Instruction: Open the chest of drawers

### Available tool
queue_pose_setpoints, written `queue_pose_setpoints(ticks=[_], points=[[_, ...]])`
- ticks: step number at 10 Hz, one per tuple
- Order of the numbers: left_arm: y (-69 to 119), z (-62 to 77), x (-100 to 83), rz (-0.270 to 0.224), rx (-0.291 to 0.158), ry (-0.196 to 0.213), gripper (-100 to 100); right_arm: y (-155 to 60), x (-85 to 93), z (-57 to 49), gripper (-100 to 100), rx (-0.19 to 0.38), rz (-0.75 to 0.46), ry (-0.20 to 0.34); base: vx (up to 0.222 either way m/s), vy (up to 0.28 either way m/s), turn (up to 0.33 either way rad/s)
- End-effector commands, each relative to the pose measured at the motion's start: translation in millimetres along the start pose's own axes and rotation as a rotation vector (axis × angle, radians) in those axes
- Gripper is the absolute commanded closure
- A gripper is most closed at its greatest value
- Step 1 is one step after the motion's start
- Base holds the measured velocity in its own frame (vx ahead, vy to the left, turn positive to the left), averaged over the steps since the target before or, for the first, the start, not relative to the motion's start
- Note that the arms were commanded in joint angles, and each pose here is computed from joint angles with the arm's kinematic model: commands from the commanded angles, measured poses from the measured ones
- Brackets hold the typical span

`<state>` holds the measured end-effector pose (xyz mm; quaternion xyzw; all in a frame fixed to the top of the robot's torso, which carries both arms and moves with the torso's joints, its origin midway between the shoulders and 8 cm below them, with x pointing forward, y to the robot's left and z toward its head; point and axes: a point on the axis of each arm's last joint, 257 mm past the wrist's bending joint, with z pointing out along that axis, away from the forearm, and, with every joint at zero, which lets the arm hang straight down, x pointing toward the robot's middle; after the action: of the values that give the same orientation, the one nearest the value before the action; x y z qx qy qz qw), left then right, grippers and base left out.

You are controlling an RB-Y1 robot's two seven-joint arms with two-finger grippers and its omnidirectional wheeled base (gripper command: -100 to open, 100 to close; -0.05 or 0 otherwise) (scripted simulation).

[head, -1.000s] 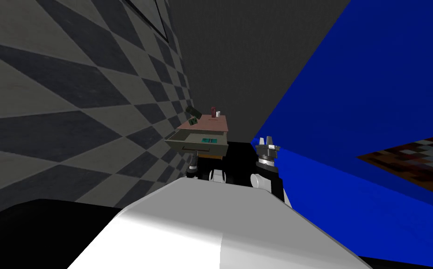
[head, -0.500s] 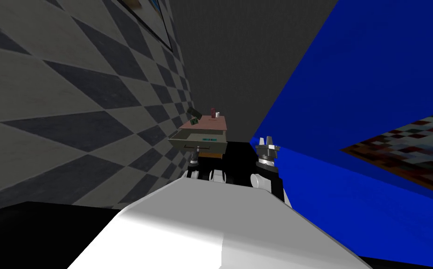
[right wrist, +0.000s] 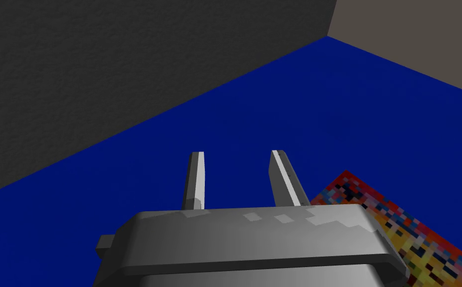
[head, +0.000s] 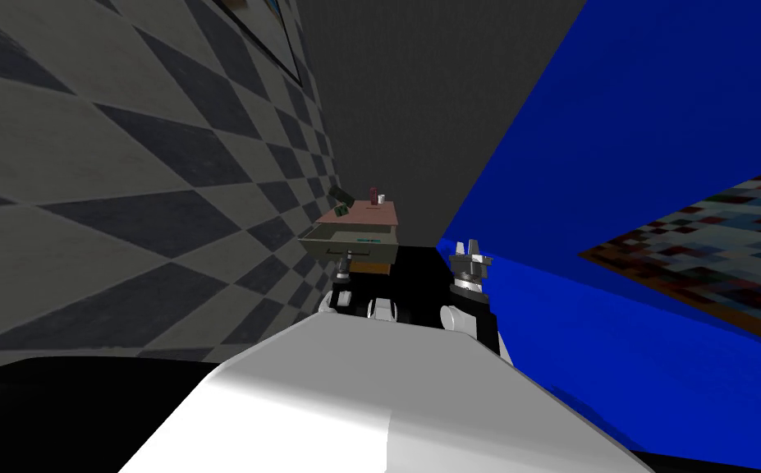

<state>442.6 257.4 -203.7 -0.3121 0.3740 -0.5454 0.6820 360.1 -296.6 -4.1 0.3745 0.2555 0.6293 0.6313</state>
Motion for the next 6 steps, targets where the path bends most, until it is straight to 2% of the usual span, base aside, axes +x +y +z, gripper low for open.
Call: queue_pose_setpoints(ticks=[1,6], points=[[2.2,-0.2,0.5,0.000,-0.008,0.001,0,0.0,0.0,0.0,0,0.000,0.000,0.000,-0.005,0.000,-0.002],[6.8,-4.2,0.7,-0.001,-0.024,0.001,0,0.0,0.0,0.0,0,0.000,0.000,0.000,0.000,0.000,0.000]])
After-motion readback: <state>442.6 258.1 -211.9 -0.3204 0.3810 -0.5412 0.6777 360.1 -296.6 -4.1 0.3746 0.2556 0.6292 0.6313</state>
